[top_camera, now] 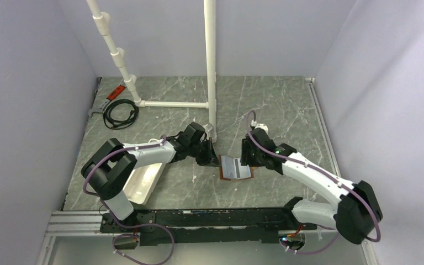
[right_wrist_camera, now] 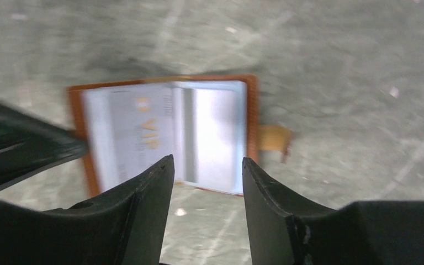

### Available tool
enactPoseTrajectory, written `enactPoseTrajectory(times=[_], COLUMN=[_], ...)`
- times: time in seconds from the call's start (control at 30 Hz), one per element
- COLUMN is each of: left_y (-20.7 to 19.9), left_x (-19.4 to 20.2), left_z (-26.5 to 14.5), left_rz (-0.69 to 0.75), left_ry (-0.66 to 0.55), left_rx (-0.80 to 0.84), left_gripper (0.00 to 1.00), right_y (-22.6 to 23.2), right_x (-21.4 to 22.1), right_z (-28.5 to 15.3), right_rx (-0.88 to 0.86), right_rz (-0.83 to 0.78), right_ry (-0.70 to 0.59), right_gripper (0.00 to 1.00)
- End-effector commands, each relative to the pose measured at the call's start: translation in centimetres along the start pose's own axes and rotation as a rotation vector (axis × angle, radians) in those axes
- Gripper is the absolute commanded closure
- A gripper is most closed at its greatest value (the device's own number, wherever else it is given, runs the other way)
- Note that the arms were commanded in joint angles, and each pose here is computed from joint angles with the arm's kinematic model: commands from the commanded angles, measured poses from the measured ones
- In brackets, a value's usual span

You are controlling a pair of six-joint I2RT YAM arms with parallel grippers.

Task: Put the credit cards into the card holder
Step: Open the card holder at the center of the board.

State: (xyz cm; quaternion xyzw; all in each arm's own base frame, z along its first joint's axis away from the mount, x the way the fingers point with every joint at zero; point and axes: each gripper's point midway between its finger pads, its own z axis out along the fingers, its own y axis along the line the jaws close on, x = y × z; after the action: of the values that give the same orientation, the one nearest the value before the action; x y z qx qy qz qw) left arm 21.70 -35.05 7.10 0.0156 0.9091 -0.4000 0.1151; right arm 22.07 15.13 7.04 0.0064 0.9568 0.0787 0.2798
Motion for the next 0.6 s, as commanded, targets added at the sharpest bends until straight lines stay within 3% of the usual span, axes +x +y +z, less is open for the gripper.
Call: enactPoseTrajectory(times=[0.0,0.13,0.2,0.27,0.37,0.47,0.57], left_y=[0.0,0.4,0.9,1.1,0.8,-0.6,-2.2], left_x=[-0.6,-0.8,-1.0,-1.1,-1.2,-1.2,-0.5], left_z=[0.2,-0.1,-0.4,-1.1,-2.6,-3.2,-1.7], left_rz=[0.031,0.034,0.032,0.063,0.149,0.185,0.177], left_ry=[-0.002,-0.008,-0.016,-0.047,-0.114,-0.149,-0.113], left_rx=[-0.029,-0.069,-0.115,-0.164,-0.271,-0.274,-0.161], left_gripper=[1.00,1.00,0.90,0.72,0.55,0.52,0.59], right_y=[4.9,4.1,3.5,3.2,3.2,2.8,2.3], right_x=[-1.7,-1.1,-0.8,-0.6,-0.1,0.8,1.3], right_z=[-1.5,-0.1,0.3,0.4,0.2,0.4,0.6], right_rx=[-0.260,-0.222,-0.238,-0.266,-0.313,-0.332,-0.340], right_rz=[-0.043,-0.001,0.034,0.061,0.094,0.132,0.157], right_ry=[-0.042,0.006,0.025,0.034,0.056,0.084,0.097], right_gripper=[0.53,0.55,0.54,0.53,0.58,0.66,0.68])
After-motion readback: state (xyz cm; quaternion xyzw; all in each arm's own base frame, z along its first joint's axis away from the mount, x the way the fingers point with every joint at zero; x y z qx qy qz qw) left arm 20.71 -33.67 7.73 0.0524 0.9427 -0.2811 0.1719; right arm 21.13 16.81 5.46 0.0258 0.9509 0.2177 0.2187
